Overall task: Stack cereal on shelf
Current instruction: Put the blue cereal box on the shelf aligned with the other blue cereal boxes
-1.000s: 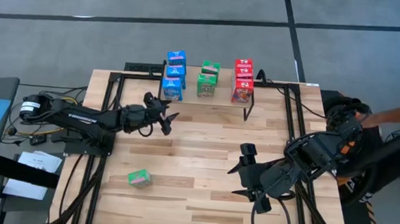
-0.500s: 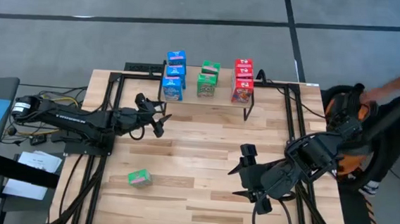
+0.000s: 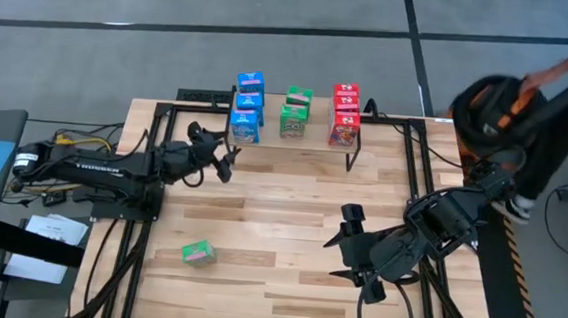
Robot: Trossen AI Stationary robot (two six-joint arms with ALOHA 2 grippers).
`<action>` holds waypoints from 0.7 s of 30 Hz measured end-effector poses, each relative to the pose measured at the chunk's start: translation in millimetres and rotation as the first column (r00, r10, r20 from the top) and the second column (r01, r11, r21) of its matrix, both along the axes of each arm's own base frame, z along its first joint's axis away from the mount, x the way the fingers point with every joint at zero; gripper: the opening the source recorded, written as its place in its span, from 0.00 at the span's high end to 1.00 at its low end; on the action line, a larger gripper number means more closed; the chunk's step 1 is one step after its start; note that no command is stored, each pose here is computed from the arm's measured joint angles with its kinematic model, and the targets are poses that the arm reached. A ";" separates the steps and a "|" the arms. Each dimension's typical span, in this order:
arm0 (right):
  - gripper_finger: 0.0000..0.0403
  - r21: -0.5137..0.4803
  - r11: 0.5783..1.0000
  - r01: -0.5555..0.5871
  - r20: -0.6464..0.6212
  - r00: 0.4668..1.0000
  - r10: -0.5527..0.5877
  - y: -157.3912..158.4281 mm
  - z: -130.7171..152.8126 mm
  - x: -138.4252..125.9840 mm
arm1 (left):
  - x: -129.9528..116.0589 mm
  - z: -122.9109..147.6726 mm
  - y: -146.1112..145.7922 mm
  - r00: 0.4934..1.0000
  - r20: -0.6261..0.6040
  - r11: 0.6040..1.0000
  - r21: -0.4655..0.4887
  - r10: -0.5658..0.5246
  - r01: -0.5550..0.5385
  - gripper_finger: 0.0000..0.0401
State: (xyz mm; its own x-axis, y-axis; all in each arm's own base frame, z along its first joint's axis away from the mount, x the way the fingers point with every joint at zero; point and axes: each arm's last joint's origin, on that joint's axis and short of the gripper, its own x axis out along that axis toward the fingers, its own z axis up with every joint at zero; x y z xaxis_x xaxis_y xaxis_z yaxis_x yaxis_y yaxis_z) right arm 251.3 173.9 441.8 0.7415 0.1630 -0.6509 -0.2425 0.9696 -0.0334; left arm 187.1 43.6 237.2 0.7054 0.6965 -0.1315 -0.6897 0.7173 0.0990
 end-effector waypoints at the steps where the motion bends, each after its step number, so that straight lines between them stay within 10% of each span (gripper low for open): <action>1: 0.30 0.000 1.000 0.000 0.000 1.000 0.000 0.0 0.0 0.0 | -0.1 0.1 1.7 1.000 0.006 1.000 -0.006 -0.008 0.008 0.28; 21: 0.30 -0.005 1.000 -0.005 0.001 1.000 0.005 0.0 0.0 0.0 | -0.1 4.7 11.1 0.994 0.076 0.997 -0.027 -0.075 0.077 0.28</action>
